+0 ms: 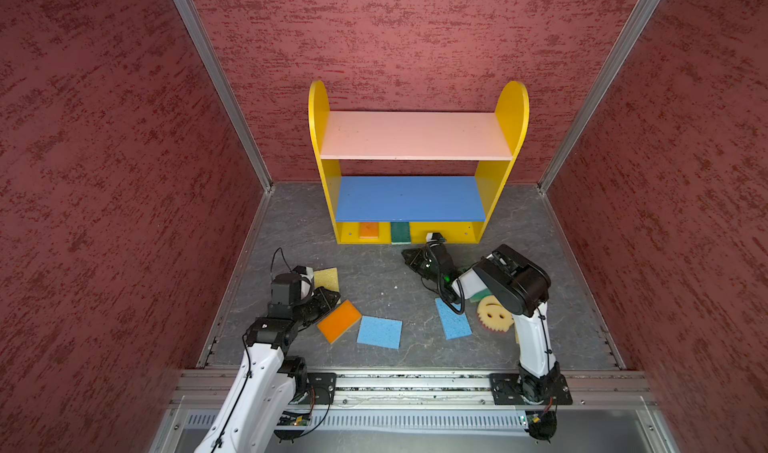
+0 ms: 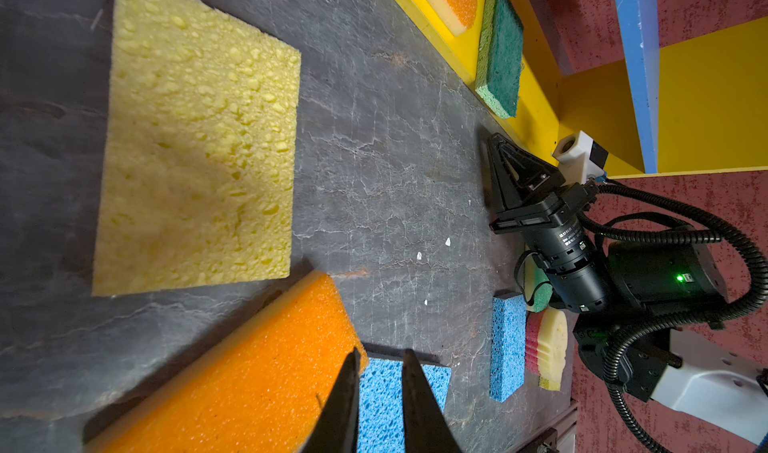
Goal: Place and organize the cleaning sponges onto the shelf
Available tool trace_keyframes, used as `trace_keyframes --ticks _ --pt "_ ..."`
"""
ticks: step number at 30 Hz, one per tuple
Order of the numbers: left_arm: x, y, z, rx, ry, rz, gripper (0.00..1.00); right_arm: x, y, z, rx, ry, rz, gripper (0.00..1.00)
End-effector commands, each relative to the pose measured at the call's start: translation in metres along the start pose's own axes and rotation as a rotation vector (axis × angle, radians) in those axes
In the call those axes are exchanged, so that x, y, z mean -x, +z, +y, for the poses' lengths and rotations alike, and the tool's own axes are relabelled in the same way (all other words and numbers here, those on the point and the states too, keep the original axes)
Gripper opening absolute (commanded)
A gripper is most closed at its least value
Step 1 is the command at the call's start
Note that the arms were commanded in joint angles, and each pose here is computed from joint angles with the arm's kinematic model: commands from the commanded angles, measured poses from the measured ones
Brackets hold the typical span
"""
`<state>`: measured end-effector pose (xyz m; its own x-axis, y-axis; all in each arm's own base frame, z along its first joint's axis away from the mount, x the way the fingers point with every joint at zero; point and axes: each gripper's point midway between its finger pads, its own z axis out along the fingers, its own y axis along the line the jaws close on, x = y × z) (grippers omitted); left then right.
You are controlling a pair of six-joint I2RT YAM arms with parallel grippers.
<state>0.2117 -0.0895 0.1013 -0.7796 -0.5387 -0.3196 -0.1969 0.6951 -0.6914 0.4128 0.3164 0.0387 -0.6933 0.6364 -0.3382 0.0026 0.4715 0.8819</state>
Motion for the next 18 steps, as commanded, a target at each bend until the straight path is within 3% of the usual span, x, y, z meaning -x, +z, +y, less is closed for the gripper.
trace_keyframes --ticks 1,18 --pt "-0.001 0.001 -0.002 -0.017 0.017 -0.002 0.21 0.006 0.011 -0.004 -0.003 0.042 -0.045 0.0" --pt "0.001 0.006 -0.002 -0.016 0.017 0.005 0.21 0.023 0.03 -0.012 -0.047 0.081 -0.134 0.0"
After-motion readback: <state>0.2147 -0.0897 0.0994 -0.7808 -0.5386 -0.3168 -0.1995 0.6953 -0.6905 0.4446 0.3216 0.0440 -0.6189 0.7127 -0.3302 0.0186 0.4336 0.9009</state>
